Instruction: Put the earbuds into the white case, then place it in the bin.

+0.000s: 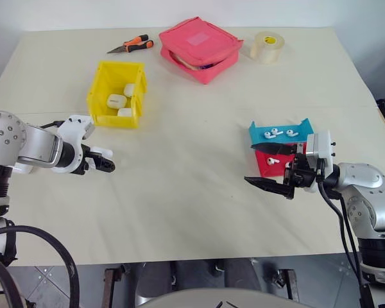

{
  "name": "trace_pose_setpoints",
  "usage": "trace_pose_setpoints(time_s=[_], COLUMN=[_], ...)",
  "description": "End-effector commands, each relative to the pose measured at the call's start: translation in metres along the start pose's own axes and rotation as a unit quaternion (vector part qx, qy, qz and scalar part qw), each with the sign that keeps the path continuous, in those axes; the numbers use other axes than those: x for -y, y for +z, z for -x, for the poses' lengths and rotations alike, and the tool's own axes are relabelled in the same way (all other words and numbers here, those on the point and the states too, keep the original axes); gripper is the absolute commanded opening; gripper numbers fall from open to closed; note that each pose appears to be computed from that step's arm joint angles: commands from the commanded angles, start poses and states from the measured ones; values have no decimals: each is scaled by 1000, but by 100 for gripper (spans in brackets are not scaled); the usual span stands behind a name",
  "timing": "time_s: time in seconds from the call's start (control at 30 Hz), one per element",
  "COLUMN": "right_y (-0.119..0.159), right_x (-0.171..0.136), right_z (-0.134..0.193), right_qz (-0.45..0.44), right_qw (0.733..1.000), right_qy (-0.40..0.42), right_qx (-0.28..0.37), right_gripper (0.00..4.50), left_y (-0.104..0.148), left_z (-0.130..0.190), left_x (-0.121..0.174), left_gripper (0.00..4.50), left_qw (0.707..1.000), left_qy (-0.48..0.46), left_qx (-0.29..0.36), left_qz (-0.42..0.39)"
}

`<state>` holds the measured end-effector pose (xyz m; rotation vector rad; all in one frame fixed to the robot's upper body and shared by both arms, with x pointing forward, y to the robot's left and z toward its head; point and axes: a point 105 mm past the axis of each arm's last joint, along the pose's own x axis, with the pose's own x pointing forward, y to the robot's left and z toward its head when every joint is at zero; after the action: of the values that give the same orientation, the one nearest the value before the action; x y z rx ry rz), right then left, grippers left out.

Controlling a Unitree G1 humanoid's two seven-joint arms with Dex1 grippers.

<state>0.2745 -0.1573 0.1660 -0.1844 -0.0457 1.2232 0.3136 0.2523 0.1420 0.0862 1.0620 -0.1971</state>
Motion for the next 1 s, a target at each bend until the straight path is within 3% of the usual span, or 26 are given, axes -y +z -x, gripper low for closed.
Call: trace_pose_setpoints(time_s=[0.03,0.17,0.47,0.6,0.83,0.97,1.0], right_y=[9,9,10,11,10,8,8], right_x=[0,0,1,2,0,-1,-1], right_z=[1,2,8,12,14,11,10], right_qz=[20,21,30,34,30,26,25], right_qw=[1000,1000,999,999,999,999,999], right_qy=[3,0,-10,-16,-23,-22,-22], right_qx=[3,1,-4,-8,-13,-14,-13], right_gripper=[450,450,450,450,450,450,450], left_y=[-6,-7,-4,-8,-18,-17,-16], left_z=[-10,-12,-6,0,29,44,47], left_x=[6,7,13,7,4,-10,-13], left_gripper=[446,359,79,79,79,79,96], left_qw=[1000,1000,999,998,983,987,988], left_qy=[-11,-2,-14,-6,-13,-5,-4], left_qx=[-20,-20,11,33,82,95,99], left_qz=[-6,-17,-41,-55,-161,-127,-115])
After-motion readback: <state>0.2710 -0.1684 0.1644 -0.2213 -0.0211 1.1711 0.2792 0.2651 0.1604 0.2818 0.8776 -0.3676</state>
